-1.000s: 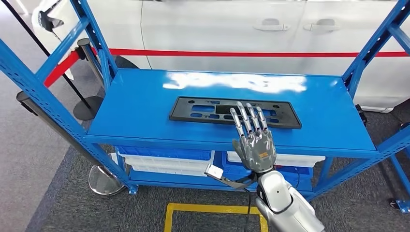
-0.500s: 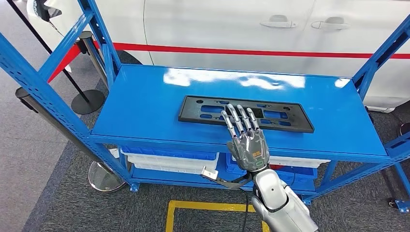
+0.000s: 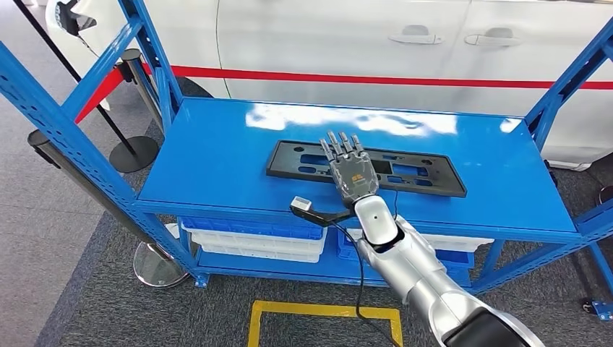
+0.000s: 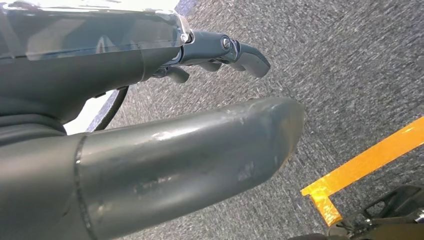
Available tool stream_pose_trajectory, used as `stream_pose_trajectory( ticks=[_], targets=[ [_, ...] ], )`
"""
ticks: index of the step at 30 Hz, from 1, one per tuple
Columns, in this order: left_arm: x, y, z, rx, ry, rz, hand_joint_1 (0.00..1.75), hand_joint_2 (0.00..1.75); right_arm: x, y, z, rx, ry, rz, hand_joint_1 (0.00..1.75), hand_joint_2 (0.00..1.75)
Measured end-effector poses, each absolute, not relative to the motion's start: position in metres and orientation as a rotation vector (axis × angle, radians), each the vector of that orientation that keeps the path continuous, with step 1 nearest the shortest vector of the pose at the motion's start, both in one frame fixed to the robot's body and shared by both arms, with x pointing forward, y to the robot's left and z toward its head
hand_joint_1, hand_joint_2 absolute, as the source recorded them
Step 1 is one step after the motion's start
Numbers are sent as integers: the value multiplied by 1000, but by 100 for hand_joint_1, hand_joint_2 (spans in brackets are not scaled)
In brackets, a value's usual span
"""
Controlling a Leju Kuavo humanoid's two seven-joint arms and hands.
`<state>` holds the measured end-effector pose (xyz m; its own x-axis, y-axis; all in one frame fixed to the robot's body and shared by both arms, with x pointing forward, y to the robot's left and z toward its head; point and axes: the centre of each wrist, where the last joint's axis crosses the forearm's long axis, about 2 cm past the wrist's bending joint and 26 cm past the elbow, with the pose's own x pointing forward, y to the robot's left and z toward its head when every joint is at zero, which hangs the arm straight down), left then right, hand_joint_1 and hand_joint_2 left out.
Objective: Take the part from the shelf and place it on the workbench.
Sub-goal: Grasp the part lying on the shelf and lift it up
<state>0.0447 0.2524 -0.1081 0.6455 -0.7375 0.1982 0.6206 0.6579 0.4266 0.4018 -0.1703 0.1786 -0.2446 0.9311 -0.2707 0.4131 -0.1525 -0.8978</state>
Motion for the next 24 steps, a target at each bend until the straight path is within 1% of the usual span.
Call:
stream_pose_trajectory(
  ticks=[10,24],
  targets=[
    [45,254,-108,341,-368,-790,0,0,412,-188,156,-1495,-1486,1451,0,175],
    [45,258,-108,359,-362,-776,0,0,415,-195,153,-1477,-1464,1452,0,175]
  ],
)
